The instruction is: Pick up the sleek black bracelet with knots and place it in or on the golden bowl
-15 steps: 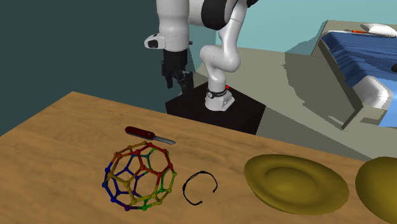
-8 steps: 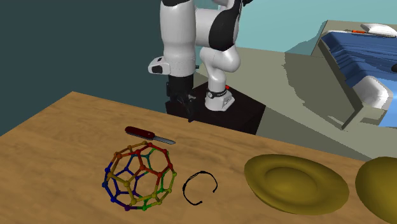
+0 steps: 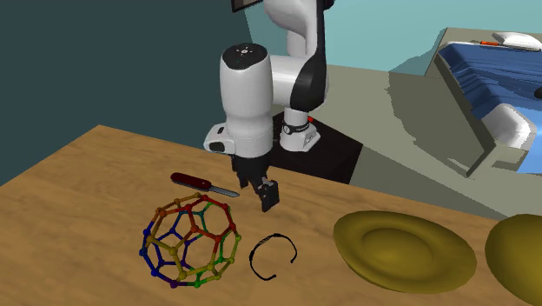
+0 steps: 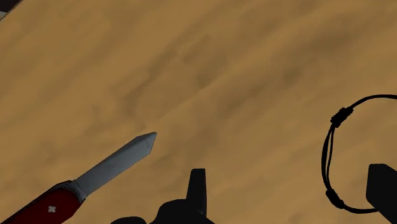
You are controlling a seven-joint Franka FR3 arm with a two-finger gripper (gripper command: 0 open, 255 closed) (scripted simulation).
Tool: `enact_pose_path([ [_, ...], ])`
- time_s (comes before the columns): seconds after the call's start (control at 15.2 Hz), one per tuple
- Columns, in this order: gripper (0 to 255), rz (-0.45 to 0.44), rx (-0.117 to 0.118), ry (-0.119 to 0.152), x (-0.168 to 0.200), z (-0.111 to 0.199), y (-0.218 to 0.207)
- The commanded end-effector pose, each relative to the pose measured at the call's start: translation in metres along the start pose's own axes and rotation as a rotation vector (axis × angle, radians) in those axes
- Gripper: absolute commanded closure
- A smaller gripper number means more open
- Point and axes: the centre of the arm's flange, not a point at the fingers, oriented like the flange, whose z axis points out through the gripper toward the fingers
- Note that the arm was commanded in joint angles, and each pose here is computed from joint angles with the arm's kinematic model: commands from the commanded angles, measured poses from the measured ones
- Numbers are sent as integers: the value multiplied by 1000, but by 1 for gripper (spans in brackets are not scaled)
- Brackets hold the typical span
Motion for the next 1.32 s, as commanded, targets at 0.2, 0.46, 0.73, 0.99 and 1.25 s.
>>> enact_pose_path([
  [0.2,0,21,1,-16,23,37,-54],
  [0.46,0,25,1,-19,28,55,-64],
  [0.73,0,25,1,-19,27,76,-64],
  [0.99,0,25,1,-19,27,84,-64],
  [1.25,0,25,1,-19,27,84,-64],
])
